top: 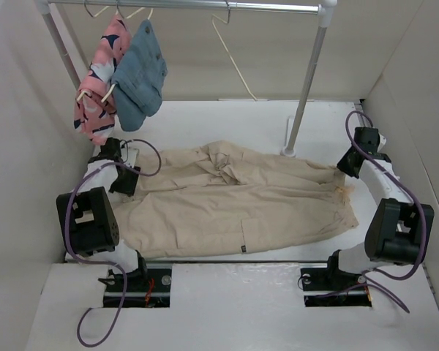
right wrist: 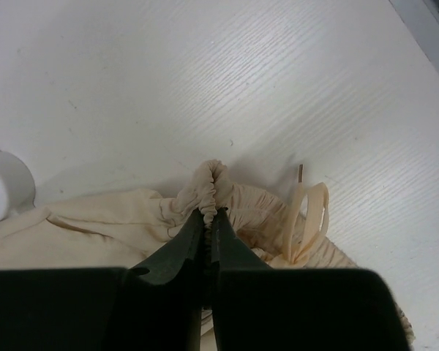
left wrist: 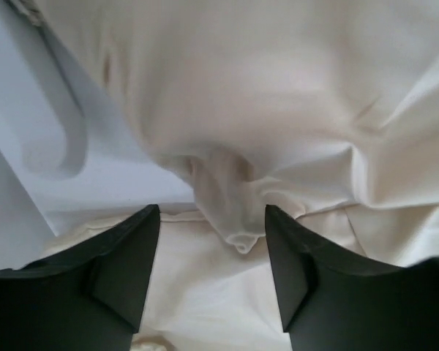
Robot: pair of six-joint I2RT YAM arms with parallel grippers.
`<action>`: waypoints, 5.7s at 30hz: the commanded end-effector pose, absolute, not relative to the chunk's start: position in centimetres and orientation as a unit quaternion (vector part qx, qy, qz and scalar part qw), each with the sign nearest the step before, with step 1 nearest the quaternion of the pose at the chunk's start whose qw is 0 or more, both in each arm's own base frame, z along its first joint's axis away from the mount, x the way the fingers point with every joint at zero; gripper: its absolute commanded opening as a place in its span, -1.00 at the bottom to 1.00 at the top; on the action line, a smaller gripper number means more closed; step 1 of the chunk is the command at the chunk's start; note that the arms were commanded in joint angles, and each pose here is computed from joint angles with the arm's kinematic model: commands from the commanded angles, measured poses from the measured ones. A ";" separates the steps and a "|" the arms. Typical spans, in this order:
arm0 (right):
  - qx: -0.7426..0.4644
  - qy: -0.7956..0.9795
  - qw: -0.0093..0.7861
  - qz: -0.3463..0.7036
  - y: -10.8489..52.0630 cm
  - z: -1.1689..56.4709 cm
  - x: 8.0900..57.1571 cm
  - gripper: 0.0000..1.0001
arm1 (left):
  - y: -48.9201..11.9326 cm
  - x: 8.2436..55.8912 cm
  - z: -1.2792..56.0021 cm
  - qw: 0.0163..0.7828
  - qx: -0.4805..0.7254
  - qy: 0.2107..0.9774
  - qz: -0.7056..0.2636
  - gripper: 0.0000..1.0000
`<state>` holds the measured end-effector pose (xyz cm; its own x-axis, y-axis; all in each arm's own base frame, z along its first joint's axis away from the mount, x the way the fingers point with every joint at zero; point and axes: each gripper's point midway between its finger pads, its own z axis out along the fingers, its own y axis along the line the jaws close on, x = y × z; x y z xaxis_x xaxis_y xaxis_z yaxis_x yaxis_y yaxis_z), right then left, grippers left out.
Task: Place the trousers on the hanger
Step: Flatten out the trousers at the center of the board, then fold the trousers at the center of the board.
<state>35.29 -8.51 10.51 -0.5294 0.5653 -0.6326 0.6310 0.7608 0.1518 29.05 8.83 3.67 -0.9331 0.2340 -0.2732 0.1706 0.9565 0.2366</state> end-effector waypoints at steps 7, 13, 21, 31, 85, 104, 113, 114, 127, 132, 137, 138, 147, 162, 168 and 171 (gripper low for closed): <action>0.298 0.885 0.352 -0.058 -9.1 12.0 36.9 -0.25 | 7.7 34.8 9.6 0.288 -0.023 0.957 0.004 0.18; 0.287 0.893 0.342 -0.064 -9.4 11.6 37.7 0.40 | 8.6 38.1 8.5 0.301 -0.079 0.950 0.002 0.26; 0.302 0.896 0.321 -0.061 -9.7 10.2 39.8 0.62 | 10.4 40.0 6.9 0.302 -0.103 0.947 0.037 0.43; 0.307 0.918 0.246 -0.051 -9.2 3.9 41.2 0.57 | 11.7 40.7 5.3 0.297 -0.107 0.946 0.066 0.51; 0.260 0.880 0.396 -0.014 -10.9 15.5 40.6 -1.00 | 17.7 36.7 14.9 0.330 -0.036 0.927 0.174 -1.00; 0.264 0.806 0.528 0.035 -9.5 22.4 40.7 -1.00 | 18.3 33.4 23.3 0.372 -0.013 0.898 0.233 -1.00; 0.299 0.806 0.510 0.034 -8.4 17.9 35.1 -1.00 | 19.0 23.4 17.2 0.212 0.028 0.936 0.278 -1.00; 0.306 0.806 0.507 0.024 -8.5 17.2 34.2 -1.00 | 19.1 22.6 16.5 0.194 0.029 0.940 0.278 -1.00; 0.297 0.776 0.551 0.073 -7.3 20.8 35.4 -1.00 | 18.6 22.0 16.0 0.170 0.030 0.950 0.260 -1.00; 0.279 0.752 0.590 0.085 -7.5 25.9 37.3 -1.00 | 21.5 24.9 23.8 0.244 0.018 0.914 0.322 -1.00; 0.265 0.750 0.599 0.094 -7.1 26.9 37.8 -1.00 | 22.4 26.5 29.9 0.304 0.021 0.881 0.361 -1.00; 0.265 0.750 0.599 0.094 -7.1 26.9 37.8 -1.00 | 22.5 26.6 30.5 0.311 0.024 0.876 0.368 -1.00; 0.296 0.767 0.565 0.073 -7.0 21.0 34.2 -1.00 | 20.1 17.4 19.2 0.111 0.080 0.943 0.304 -1.00; 0.520 0.723 0.455 -0.016 -9.9 13.3 26.0 0.99 | 17.6 10.4 10.6 -0.041 0.097 0.966 0.237 -1.00; 0.515 0.711 0.479 -0.005 -9.8 16.3 26.0 0.99 | 17.1 10.7 10.5 -0.030 0.096 0.970 0.222 -1.00; 0.519 0.722 0.458 0.016 -8.6 16.7 25.4 0.99 | 16.9 10.6 10.4 -0.029 0.093 0.972 0.216 -1.00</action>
